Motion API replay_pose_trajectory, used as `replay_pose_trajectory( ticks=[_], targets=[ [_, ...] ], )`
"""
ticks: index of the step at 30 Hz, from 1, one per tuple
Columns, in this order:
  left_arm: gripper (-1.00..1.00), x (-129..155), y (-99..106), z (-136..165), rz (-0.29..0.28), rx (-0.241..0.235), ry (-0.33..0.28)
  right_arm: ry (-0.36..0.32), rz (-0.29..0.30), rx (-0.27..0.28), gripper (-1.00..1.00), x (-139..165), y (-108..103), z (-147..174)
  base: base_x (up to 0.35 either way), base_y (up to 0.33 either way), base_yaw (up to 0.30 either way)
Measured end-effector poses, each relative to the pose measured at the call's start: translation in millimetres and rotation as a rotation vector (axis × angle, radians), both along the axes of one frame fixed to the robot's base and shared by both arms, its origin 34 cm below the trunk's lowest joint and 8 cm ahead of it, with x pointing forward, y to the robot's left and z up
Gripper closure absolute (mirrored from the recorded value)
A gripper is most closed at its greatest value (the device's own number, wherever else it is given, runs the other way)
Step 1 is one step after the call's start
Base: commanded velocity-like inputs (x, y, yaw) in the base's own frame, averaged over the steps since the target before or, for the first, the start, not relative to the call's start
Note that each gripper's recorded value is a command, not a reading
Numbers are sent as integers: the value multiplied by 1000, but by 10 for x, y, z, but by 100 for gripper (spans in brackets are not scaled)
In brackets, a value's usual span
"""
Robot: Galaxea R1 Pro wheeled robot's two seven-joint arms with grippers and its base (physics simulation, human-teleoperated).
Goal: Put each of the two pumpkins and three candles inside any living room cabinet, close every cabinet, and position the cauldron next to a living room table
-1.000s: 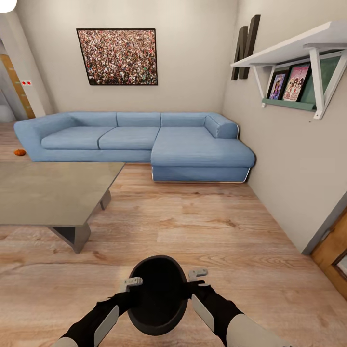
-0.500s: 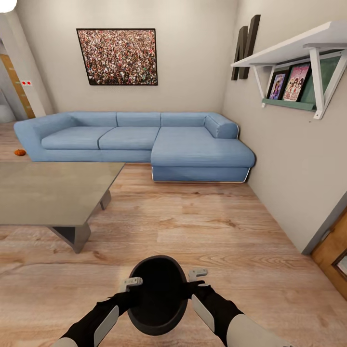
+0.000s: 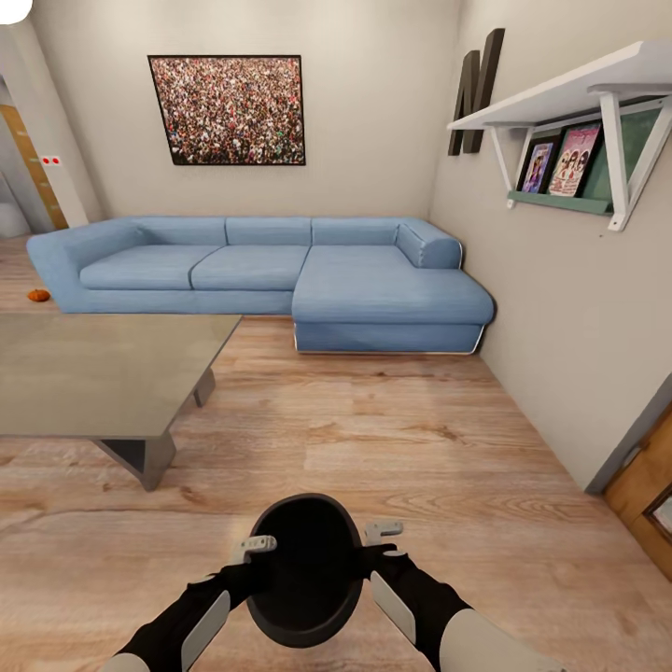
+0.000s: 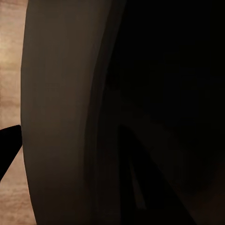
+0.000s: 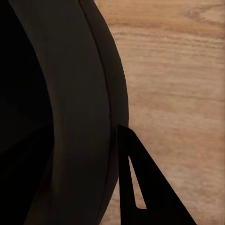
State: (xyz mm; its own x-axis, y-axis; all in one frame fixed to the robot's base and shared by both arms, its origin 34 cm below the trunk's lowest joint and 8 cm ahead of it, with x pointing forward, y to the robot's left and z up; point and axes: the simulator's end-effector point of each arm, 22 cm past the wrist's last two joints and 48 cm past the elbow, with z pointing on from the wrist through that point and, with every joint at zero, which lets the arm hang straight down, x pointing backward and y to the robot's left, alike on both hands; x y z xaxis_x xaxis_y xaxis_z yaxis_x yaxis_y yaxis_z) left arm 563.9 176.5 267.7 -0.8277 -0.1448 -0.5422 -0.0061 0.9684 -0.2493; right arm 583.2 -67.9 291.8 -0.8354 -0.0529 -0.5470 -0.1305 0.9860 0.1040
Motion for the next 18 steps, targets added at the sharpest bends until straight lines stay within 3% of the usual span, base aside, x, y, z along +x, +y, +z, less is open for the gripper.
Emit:
replay_pose_trajectory(
  ticks=[18],
  targets=[
    [100,0,0,2,-1,1,0,0,-1,0,100,-1,0,1,102,0,0]
  ],
)
